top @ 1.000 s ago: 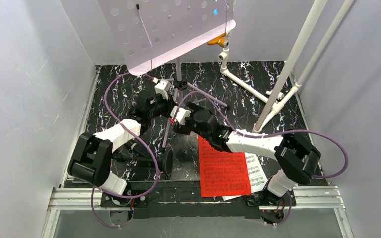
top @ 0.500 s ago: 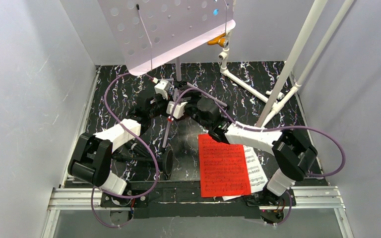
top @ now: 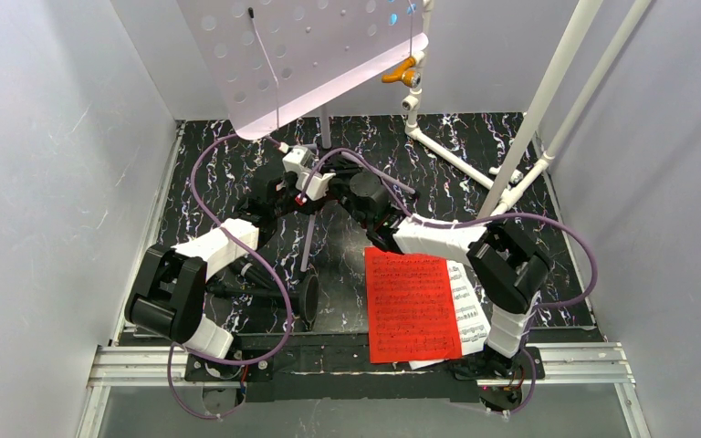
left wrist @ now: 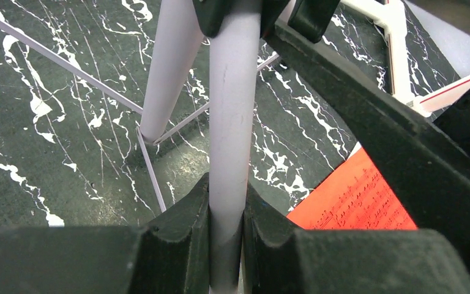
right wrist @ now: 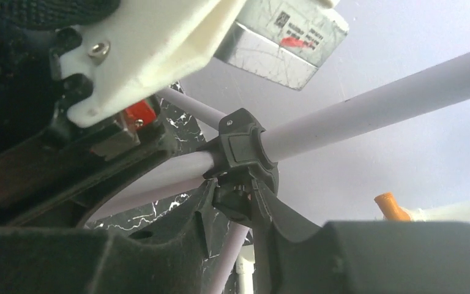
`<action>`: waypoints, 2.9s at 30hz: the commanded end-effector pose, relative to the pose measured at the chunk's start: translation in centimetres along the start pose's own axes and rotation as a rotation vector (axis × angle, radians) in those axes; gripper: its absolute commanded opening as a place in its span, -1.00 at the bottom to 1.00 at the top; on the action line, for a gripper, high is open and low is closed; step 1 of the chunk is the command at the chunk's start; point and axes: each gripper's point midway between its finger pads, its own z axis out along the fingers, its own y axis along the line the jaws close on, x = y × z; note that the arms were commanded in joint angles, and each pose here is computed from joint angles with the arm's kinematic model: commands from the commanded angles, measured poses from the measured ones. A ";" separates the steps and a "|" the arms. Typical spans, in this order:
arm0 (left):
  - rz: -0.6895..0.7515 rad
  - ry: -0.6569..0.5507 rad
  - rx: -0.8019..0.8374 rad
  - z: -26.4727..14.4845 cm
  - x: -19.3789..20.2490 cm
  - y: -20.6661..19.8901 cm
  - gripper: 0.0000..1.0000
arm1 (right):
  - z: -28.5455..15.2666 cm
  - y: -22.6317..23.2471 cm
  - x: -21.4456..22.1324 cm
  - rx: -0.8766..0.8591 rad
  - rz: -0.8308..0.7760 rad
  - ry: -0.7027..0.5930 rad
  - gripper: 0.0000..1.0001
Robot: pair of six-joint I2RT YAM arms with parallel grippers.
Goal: Set up the instrument practice props
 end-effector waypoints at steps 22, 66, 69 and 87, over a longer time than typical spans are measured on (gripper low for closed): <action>-0.067 -0.038 -0.017 -0.5 -2.2 -0.2 -1.00 | -1.5 0.5 -0.2 -0.112 1.964 0.082 -0.97; -0.054 -0.064 -0.018 -1.2 -3.1 -0.5 -1.00 | -4.3 -4.0 -1.4 0.053 -0.088 -0.099 0.39; -0.060 -0.065 -0.015 -1.2 -3.1 -0.5 -1.00 | -3.6 -3.7 -1.9 0.041 -0.084 -0.121 0.39; -0.066 -0.058 -0.012 -1.0 -2.9 -0.5 -1.00 | 0.0 -4.4 -1.4 0.099 -0.003 -0.077 -0.06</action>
